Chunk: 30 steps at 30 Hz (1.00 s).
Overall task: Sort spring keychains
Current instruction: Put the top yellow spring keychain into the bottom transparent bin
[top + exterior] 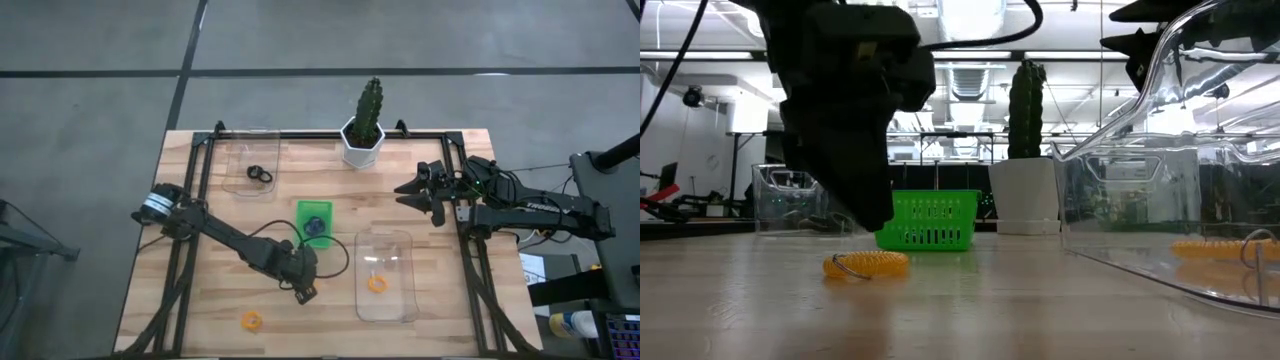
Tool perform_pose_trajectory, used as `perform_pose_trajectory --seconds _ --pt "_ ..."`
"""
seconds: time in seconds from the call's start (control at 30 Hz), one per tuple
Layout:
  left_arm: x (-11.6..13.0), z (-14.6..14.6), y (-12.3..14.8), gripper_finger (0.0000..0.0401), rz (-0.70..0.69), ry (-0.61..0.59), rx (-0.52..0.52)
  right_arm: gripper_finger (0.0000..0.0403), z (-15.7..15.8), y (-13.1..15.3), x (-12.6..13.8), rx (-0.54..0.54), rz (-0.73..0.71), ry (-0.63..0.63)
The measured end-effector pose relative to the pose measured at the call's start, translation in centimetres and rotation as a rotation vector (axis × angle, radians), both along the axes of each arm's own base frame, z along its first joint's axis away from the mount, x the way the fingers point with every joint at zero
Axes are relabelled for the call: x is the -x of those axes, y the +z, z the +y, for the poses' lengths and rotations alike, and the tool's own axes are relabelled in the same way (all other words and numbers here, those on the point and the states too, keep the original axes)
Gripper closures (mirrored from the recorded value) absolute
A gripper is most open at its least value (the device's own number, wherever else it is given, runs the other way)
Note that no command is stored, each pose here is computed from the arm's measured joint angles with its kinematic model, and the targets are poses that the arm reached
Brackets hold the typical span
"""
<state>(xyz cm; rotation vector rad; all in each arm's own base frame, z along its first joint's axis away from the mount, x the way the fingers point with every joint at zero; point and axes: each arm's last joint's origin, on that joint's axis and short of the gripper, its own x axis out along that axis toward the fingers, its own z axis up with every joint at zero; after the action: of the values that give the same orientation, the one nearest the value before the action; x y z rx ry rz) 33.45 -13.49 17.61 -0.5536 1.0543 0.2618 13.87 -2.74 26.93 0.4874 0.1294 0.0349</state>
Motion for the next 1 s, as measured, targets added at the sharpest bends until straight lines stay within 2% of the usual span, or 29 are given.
perform_pose_trajectory --seconds 0.5,1.0 --pt "0.17 0.10 -0.25 0.0284 0.037 0.103 0.051 0.0248 0.00 0.00 0.00 0.000 0.000 0.000" --pt "0.17 0.07 -0.83 0.0284 0.068 0.148 0.066 0.0248 0.00 0.00 0.00 -0.001 0.000 0.001"
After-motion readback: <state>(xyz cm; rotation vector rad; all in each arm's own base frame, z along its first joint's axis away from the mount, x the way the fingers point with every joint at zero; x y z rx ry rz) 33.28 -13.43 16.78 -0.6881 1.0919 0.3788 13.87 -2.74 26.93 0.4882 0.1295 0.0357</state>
